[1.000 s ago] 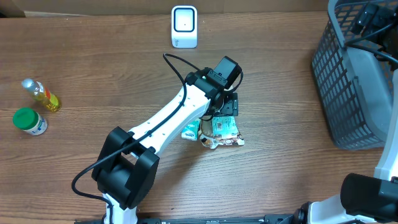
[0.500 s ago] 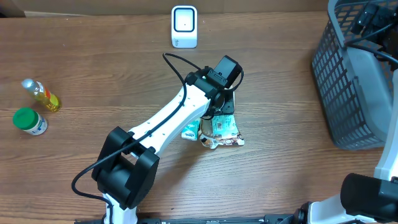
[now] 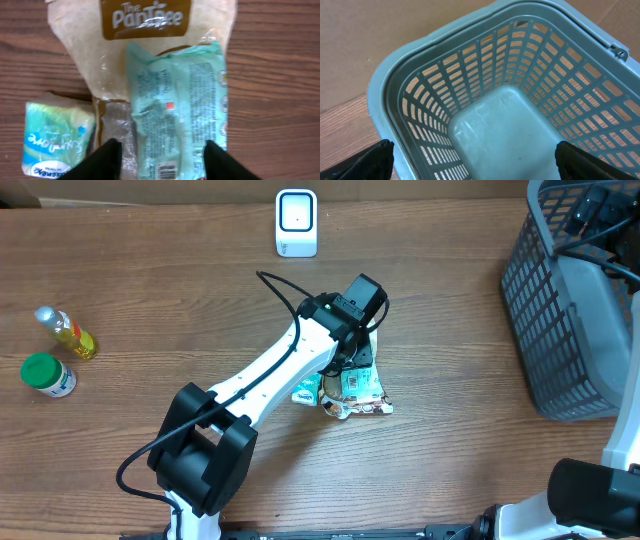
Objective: Scan the item barcode
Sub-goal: 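Lower the left gripper and close on the mint-green wipes packet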
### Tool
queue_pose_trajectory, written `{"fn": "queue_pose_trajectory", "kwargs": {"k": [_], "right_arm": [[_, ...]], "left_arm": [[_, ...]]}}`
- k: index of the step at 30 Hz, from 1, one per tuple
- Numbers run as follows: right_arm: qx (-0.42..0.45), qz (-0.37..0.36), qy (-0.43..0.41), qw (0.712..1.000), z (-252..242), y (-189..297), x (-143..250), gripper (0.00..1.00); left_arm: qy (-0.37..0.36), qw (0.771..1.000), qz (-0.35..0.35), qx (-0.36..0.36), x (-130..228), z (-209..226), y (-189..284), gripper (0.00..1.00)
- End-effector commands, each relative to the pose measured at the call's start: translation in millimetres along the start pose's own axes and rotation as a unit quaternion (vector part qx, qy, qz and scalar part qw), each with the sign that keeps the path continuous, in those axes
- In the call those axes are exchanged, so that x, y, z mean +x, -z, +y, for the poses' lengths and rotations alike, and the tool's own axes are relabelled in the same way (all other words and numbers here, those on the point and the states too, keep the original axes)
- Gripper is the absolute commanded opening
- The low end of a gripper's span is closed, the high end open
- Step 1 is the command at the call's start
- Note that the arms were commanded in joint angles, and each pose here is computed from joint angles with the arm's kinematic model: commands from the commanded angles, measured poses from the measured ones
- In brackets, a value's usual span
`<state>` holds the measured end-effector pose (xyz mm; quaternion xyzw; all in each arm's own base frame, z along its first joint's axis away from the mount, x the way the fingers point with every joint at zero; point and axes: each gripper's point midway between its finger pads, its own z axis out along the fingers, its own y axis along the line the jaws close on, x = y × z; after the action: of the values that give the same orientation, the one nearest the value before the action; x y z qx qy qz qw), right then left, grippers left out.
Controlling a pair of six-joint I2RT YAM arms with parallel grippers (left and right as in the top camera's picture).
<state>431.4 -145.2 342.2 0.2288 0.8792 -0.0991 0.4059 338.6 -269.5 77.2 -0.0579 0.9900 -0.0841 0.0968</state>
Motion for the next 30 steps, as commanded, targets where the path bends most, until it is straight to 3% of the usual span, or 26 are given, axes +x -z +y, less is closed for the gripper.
{"fn": "queue_pose_trajectory", "kwargs": {"k": [1,2,6,7,8,9,10,16,23,30], "right_arm": [[0.002,-0.016,-0.005,1.000,-2.0,8.7,-8.8,1.00],[0.002,-0.016,-0.005,1.000,-2.0,8.7,-8.9,1.00],[0.002,-0.016,-0.005,1.000,-1.9,8.7,-8.9,1.00],[0.002,-0.016,-0.005,1.000,-2.0,8.7,-8.9,1.00],[0.002,-0.016,-0.005,1.000,-2.0,8.7,-8.9,1.00],[0.002,-0.016,-0.005,1.000,-2.0,8.7,-8.8,1.00],[0.002,-0.016,-0.005,1.000,-2.0,8.7,-8.8,1.00],[0.002,-0.016,-0.005,1.000,-2.0,8.7,-8.8,1.00],[0.002,-0.016,-0.005,1.000,-2.0,8.7,-8.8,1.00],[0.002,-0.016,-0.005,1.000,-2.0,8.7,-8.8,1.00]], "left_arm": [[0.024,1.000,-0.011,-0.009,-2.2,4.5,0.0,0.78],[0.024,1.000,-0.014,-0.006,-3.6,3.1,0.0,0.97],[0.025,0.999,-0.020,-0.002,-7.4,1.7,0.2,1.00],[0.026,0.999,-0.019,-0.002,-7.1,2.0,0.1,0.97],[0.026,0.999,-0.018,-0.002,-6.8,2.0,0.0,0.84],[0.031,0.999,-0.017,-0.003,-6.2,2.6,-0.5,0.77],[0.042,0.999,-0.016,-0.005,-5.1,3.8,-1.4,0.74],[0.118,0.993,-0.002,-0.020,8.4,10.8,-9.0,0.72],[0.119,0.993,-0.002,-0.019,8.5,10.6,-9.9,0.62],[0.118,0.993,0.000,-0.022,10.8,12.3,-11.6,0.60]]}}
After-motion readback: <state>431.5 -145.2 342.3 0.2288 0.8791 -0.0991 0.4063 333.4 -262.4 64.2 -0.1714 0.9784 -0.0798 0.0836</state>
